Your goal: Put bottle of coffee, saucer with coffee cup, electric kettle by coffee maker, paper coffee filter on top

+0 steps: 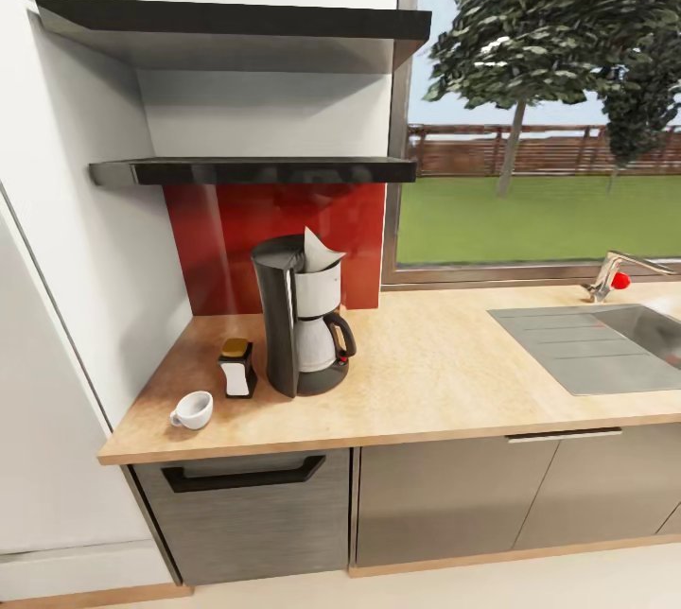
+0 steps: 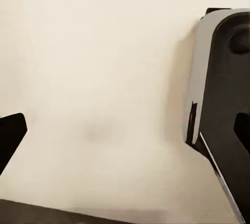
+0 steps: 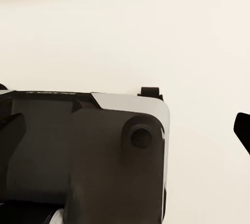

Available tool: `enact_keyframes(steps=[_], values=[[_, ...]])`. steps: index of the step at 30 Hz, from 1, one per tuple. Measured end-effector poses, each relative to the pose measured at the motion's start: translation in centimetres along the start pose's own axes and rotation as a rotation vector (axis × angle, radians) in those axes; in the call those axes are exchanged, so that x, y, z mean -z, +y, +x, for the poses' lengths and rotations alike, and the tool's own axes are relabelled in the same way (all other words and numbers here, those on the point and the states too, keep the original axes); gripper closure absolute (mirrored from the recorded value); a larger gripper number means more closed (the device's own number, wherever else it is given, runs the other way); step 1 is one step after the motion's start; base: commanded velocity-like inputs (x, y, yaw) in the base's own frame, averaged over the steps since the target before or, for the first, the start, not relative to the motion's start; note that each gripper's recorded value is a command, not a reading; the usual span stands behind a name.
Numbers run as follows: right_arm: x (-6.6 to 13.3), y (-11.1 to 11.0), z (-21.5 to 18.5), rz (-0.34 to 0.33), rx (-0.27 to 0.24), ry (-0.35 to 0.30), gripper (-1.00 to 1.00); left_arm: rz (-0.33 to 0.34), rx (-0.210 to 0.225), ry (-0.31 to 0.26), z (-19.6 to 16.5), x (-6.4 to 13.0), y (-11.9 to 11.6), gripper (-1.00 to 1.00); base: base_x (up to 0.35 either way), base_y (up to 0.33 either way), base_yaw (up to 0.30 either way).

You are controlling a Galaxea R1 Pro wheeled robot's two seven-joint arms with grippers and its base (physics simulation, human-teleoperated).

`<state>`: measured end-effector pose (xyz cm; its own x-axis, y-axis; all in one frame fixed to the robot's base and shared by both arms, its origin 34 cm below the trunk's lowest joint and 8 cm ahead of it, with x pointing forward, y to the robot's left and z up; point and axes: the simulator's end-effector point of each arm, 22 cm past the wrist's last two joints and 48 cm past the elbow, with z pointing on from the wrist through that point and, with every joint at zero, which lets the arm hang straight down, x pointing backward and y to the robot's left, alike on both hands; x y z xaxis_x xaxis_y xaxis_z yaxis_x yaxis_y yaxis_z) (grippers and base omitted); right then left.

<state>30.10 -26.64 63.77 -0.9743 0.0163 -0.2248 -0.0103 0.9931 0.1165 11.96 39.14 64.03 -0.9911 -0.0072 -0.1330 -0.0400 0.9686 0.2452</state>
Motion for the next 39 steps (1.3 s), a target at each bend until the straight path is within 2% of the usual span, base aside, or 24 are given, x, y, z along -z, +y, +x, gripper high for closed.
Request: enact_keyframes(steps=[3, 7, 23, 29, 39], values=[[0.0, 0.0, 0.0, -0.001, 0.001, 0.001, -1.00, -0.102, -0.006, 0.071, 2.0, 0.2, 2.1, -1.00, 0.000, 0.000, 0.000], [0.0, 0.0, 0.1, 0.000, 0.001, 0.002, -1.00, -0.128, -0.006, 0.091, 2.6, 0.3, 2.4, -1.00, 0.000, 0.000, 0.000], [0.0, -0.2, 0.0, 0.005, -0.013, 0.000, -1.00, -0.123, 0.007, 0.089, 2.6, 0.4, 1.4, -1.00, 0.000, 0.000, -0.011], [0.1, -0.5, 0.0, 0.006, -0.016, 0.001, -1.00, -0.106, 0.013, 0.089, 2.7, 0.5, 0.0, -1.00, 0.000, 0.000, -0.227], [0.1, -0.5, 0.0, 0.007, -0.016, -0.002, -1.00, -0.099, 0.015, 0.087, 2.6, 0.5, -0.4, -1.00, 0.000, 0.000, -0.286]])
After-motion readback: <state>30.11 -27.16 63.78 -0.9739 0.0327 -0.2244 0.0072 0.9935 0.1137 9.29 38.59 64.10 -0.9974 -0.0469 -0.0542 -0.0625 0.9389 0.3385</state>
